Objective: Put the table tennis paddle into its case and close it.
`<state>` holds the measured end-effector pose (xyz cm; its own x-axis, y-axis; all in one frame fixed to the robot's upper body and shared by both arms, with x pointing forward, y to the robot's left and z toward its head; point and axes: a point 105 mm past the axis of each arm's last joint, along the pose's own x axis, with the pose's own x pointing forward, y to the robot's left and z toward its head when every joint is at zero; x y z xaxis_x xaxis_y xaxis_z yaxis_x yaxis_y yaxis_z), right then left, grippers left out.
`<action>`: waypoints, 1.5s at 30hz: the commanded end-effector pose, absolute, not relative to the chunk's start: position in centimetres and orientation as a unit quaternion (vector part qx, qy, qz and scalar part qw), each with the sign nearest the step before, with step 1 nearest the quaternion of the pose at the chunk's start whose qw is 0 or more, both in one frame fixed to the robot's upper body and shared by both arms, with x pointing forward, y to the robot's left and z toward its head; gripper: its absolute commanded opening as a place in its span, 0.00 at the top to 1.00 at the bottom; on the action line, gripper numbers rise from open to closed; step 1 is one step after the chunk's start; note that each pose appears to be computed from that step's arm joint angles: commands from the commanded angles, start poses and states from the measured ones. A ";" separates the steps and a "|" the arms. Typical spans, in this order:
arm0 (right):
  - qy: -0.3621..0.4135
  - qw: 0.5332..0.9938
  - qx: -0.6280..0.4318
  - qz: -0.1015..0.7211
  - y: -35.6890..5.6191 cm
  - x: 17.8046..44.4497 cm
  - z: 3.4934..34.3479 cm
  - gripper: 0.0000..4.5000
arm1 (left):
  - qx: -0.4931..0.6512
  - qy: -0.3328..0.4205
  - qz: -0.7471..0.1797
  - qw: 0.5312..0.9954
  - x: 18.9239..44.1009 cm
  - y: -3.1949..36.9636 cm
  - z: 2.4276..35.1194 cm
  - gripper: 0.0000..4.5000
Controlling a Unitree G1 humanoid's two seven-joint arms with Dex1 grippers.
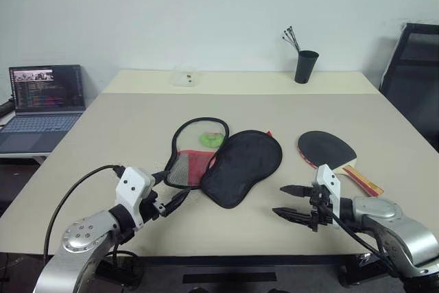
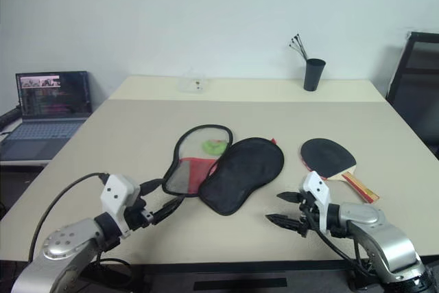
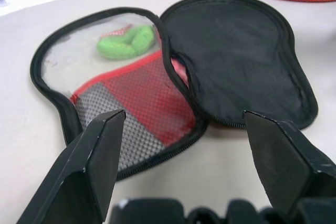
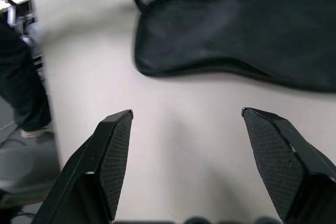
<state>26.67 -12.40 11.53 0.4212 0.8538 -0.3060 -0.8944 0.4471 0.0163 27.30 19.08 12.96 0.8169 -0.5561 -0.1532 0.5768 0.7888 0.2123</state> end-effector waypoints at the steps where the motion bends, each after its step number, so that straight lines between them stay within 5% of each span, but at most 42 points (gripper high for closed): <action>1: 0.131 0.846 -0.093 0.508 -13.4 26.8 12.1 0.19 | 0.133 0.021 -0.322 0.937 28.0 18.0 13.2 0.13; 13: 0.116 0.879 -0.051 0.460 -12.5 27.3 15.3 0.19 | 0.063 -0.025 -0.412 0.909 30.0 15.7 15.3 0.13; 18: 0.136 0.890 -0.019 0.434 -11.8 29.0 15.1 0.19 | 0.084 -0.033 -0.419 0.903 30.7 16.5 16.6 0.13; 22: 0.135 0.904 0.024 0.405 -11.2 30.8 15.0 0.00 | 0.103 -0.025 -0.416 0.903 31.0 18.0 16.9 0.13; 35: 0.217 0.922 0.100 0.304 -11.8 33.7 12.0 0.00 | 0.142 -0.017 -0.414 0.899 32.5 20.0 18.1 0.13; 45: 0.227 0.892 0.185 0.343 -6.1 34.2 12.1 0.00 | 0.162 -0.020 -0.414 0.896 33.0 20.0 18.6 0.13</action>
<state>33.86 -6.89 10.84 0.6596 0.6801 -0.3201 -0.5004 0.7151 0.4881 32.98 19.96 17.38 0.6560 -0.7462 -0.1138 0.7452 0.6162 0.2551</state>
